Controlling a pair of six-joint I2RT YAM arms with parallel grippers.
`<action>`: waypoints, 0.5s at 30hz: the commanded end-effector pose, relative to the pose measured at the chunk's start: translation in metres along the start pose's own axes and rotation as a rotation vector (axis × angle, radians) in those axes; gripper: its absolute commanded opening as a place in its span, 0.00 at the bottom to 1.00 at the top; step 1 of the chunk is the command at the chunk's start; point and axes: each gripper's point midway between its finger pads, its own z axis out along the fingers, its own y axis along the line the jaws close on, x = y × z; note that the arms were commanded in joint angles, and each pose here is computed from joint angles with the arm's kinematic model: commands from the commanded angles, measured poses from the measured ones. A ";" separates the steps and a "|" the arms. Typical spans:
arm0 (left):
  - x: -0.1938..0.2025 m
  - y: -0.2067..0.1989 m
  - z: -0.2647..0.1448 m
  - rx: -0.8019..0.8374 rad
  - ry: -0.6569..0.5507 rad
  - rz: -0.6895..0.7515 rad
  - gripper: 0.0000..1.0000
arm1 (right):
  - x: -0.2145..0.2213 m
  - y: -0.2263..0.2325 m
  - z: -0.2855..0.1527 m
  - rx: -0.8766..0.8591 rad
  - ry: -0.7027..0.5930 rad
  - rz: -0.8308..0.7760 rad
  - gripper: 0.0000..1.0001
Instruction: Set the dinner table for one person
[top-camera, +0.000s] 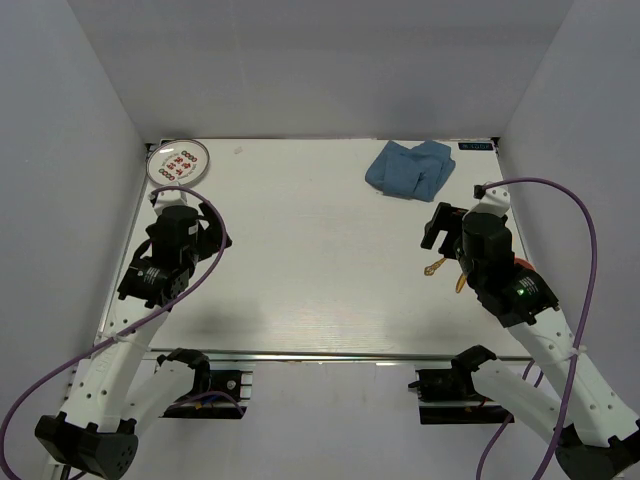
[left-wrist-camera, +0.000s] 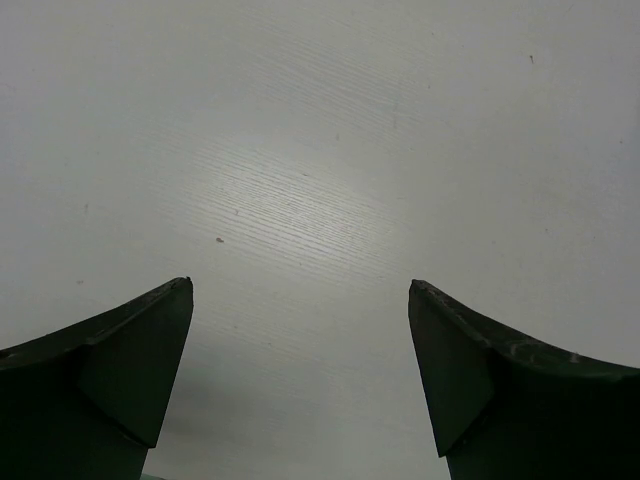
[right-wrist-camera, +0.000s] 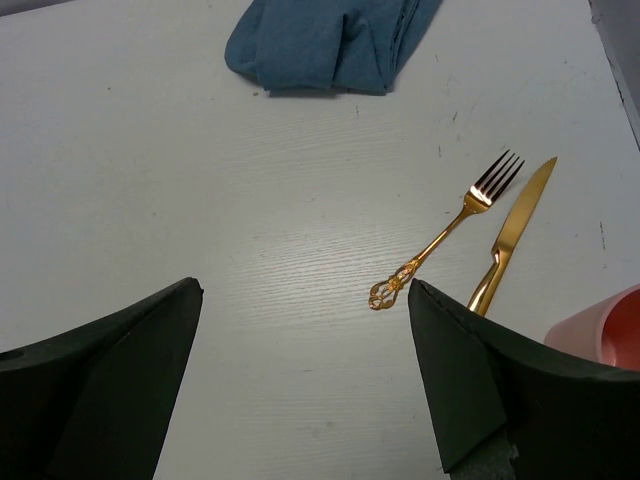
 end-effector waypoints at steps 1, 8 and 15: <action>-0.009 -0.004 -0.006 0.025 -0.034 -0.017 0.98 | -0.020 0.003 -0.005 -0.005 -0.057 0.026 0.89; -0.010 -0.005 -0.006 0.034 -0.037 -0.015 0.98 | -0.016 0.037 0.001 -0.174 -0.048 0.032 0.89; -0.003 -0.013 -0.001 0.070 -0.006 0.007 0.98 | 0.004 0.070 0.073 -0.194 0.010 0.031 0.89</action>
